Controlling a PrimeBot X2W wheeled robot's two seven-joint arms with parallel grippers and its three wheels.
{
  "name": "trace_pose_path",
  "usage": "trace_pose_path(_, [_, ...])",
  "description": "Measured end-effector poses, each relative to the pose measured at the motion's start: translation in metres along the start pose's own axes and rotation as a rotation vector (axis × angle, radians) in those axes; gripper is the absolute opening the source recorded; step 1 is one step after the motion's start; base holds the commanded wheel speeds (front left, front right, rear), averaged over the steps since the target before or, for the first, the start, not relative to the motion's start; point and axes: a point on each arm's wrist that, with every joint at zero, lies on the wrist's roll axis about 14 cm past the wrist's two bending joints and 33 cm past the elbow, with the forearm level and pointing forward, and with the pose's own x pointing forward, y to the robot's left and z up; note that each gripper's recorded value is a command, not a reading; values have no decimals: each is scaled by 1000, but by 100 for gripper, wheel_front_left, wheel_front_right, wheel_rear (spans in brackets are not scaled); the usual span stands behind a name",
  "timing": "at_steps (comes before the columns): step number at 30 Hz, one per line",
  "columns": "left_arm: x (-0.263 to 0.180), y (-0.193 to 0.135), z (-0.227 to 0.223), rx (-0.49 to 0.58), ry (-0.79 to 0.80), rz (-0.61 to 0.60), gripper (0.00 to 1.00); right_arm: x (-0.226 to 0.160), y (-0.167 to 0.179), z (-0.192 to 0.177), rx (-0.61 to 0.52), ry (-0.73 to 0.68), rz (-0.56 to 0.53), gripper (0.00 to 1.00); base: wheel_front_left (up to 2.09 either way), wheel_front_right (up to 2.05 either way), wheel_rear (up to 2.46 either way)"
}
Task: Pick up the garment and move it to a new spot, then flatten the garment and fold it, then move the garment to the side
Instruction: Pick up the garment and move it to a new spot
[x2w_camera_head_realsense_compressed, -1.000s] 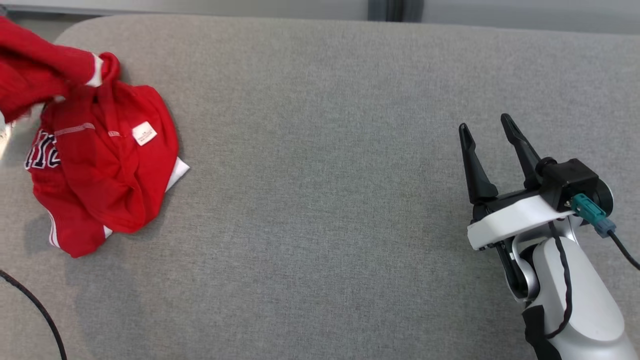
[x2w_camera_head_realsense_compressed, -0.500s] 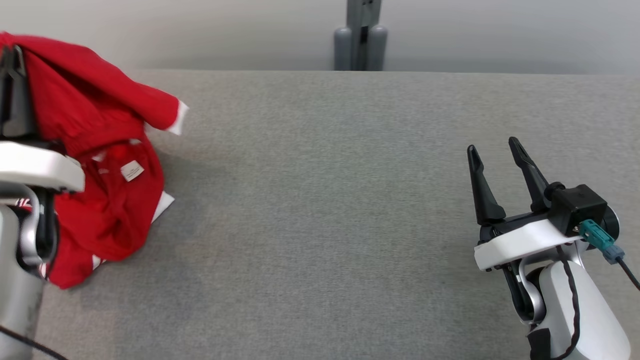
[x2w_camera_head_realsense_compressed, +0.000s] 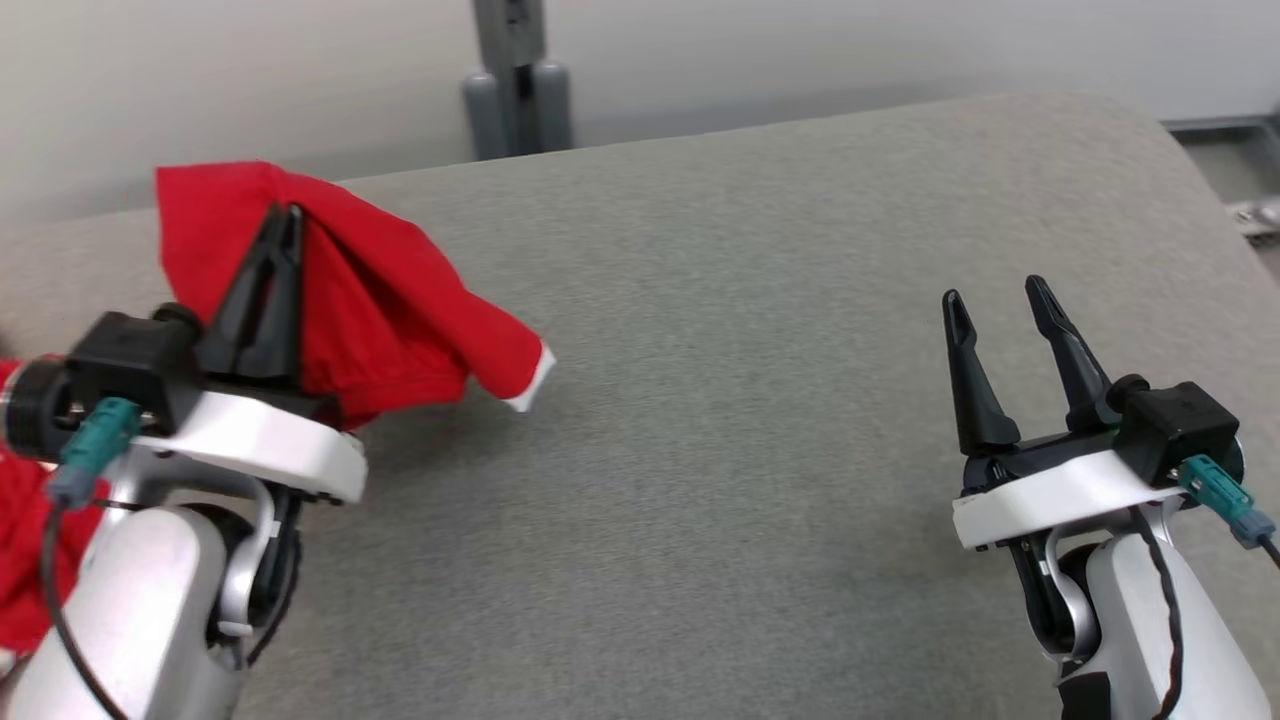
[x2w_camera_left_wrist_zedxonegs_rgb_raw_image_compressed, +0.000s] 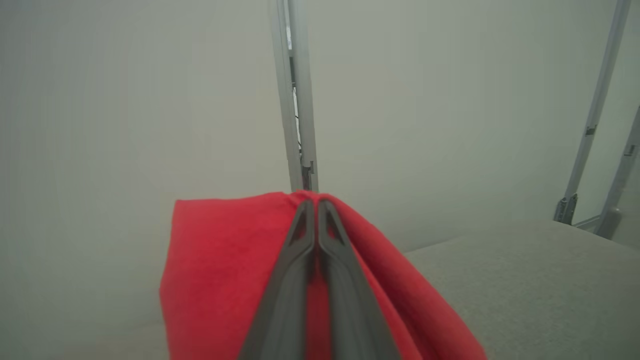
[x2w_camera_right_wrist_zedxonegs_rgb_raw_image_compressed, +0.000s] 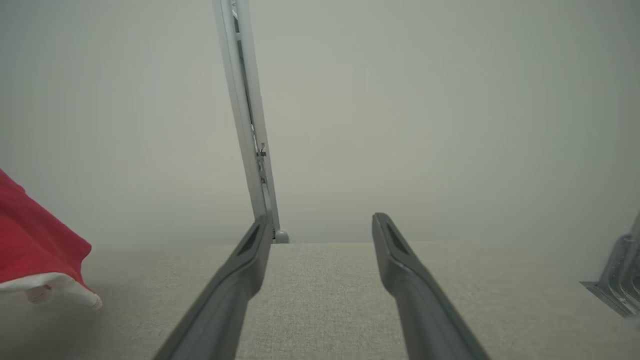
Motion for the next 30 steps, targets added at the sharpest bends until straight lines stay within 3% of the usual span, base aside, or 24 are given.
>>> trace_pose_path(10, [17, -145, -76, -96, 202, -404, 0, -37, -60, -4, -5, 29, -183, 100, 0, 0, 0])
trace_pose_path(17, [3, -220, -128, -124, 342, -625, 0, -52, -85, -17, 0, 72, -265, 100, 0, 0, 0])
trace_pose_path(18, [-3, -235, -140, -136, 381, -671, 44, -55, -91, -21, 3, 83, -283, 100, 0, 0, 0])
trace_pose_path(19, [-5, -240, -144, -155, 391, -682, 100, -56, -93, -21, 1, 85, -289, 100, 0, 0, 0])
trace_pose_path(24, [-2, -248, -135, -189, 338, -695, 100, -53, -97, -23, 2, 82, -301, 100, 0, 0, 0])
trace_pose_path(30, [12, -221, -99, -233, 197, -593, 100, -42, -85, -21, 8, 65, -262, 100, 0, 0, 0])
